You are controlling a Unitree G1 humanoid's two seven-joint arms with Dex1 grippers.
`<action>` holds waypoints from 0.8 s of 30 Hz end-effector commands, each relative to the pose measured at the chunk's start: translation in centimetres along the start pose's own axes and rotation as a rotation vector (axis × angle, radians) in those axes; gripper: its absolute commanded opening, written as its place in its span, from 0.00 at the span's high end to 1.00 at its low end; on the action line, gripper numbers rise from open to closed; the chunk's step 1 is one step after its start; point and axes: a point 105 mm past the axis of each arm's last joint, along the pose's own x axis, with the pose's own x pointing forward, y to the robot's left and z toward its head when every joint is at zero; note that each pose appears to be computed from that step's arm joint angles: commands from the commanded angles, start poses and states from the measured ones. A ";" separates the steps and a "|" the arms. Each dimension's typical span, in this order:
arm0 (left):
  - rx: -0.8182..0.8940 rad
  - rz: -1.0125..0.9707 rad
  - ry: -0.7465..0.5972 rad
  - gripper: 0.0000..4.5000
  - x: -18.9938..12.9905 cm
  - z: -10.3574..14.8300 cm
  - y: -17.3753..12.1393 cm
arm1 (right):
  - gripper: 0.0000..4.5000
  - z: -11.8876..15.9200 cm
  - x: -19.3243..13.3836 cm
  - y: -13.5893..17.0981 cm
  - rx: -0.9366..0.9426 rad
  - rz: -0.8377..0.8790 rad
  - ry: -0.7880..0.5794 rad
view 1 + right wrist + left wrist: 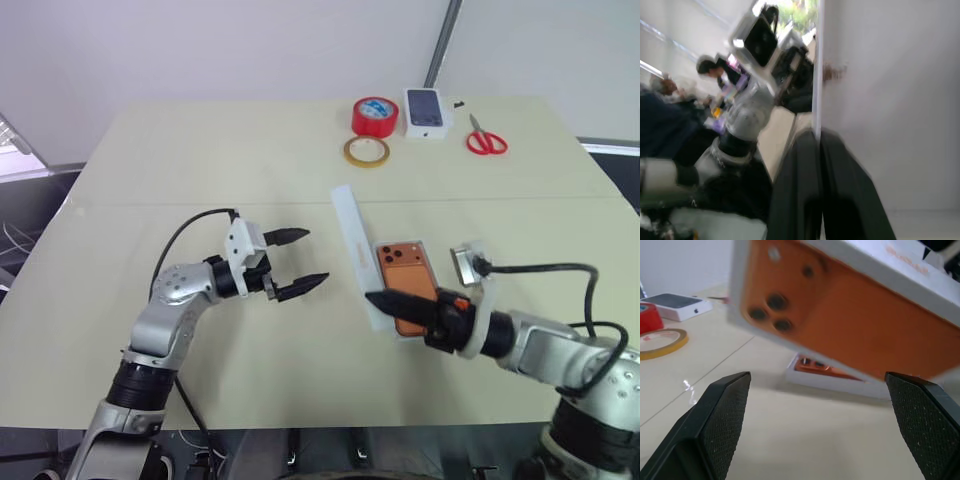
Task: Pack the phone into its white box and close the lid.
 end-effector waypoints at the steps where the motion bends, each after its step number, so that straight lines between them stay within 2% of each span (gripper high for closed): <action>1: 0.035 -0.019 -0.037 0.00 -0.2 1.3 -0.5 | 1.00 0.1 0.4 2.9 0.058 0.106 -0.020; 3: 0.032 -0.025 -0.033 0.00 -0.3 1.3 -0.7 | 1.00 -0.2 0.6 3.3 0.090 0.119 -0.012; 6: 0.013 -0.046 -0.031 0.18 -0.4 1.1 -1.3 | 1.00 -1.0 0.7 2.0 0.163 0.054 0.010; 8: 0.019 -0.056 -0.020 0.38 -0.3 0.7 -1.7 | 1.00 -0.9 0.7 1.3 0.195 0.034 0.002; 13: 0.038 -0.071 0.011 0.98 0.5 -1.1 -3.1 | 1.00 -0.4 0.8 -1.1 0.275 -0.038 -0.038; 19: -0.002 -0.078 0.012 0.98 2.8 -3.0 -3.8 | 1.00 -0.7 0.6 -3.2 0.325 -0.125 -0.015; 24: -0.033 -0.082 -0.013 0.98 4.9 -3.7 -3.3 | 1.00 0.4 0.2 -3.7 0.299 -0.154 -0.032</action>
